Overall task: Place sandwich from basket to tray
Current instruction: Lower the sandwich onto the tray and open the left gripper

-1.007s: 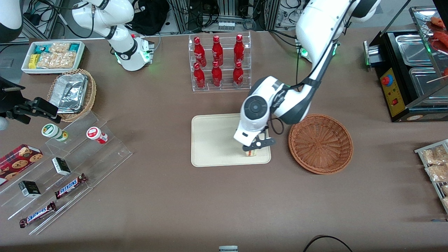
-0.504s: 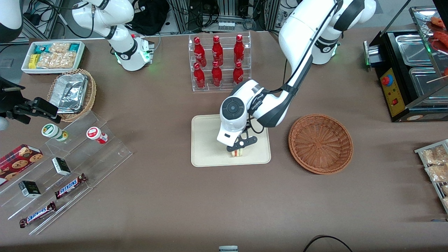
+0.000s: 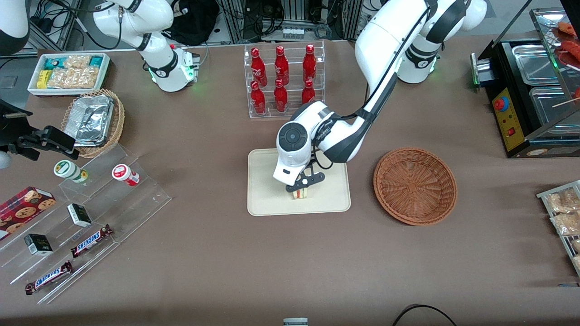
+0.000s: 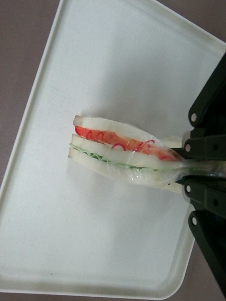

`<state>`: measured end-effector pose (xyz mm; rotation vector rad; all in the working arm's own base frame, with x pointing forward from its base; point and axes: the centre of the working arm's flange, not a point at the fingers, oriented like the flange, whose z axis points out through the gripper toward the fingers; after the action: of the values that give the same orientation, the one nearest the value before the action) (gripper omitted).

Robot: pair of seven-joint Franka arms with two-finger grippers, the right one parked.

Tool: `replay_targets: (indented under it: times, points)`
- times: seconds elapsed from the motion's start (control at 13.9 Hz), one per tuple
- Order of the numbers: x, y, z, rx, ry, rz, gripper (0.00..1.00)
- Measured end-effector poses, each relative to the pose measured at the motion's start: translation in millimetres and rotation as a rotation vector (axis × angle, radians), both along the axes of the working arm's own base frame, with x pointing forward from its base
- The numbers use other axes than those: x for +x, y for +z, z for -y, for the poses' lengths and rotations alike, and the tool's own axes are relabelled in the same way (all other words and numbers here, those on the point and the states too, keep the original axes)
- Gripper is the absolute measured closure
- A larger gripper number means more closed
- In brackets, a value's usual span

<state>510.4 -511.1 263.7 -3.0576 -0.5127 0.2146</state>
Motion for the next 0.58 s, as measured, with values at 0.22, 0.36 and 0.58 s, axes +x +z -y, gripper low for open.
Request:
replay_targets:
  times: [0.22,0.36,0.58]
  points:
    - [0,-4,2,-0.005,0.001,0.001,0.85]
    - [0,-11,2,-0.005,0.003,0.000,0.83]
    - [-1,-16,2,-0.002,0.007,-0.004,0.63]
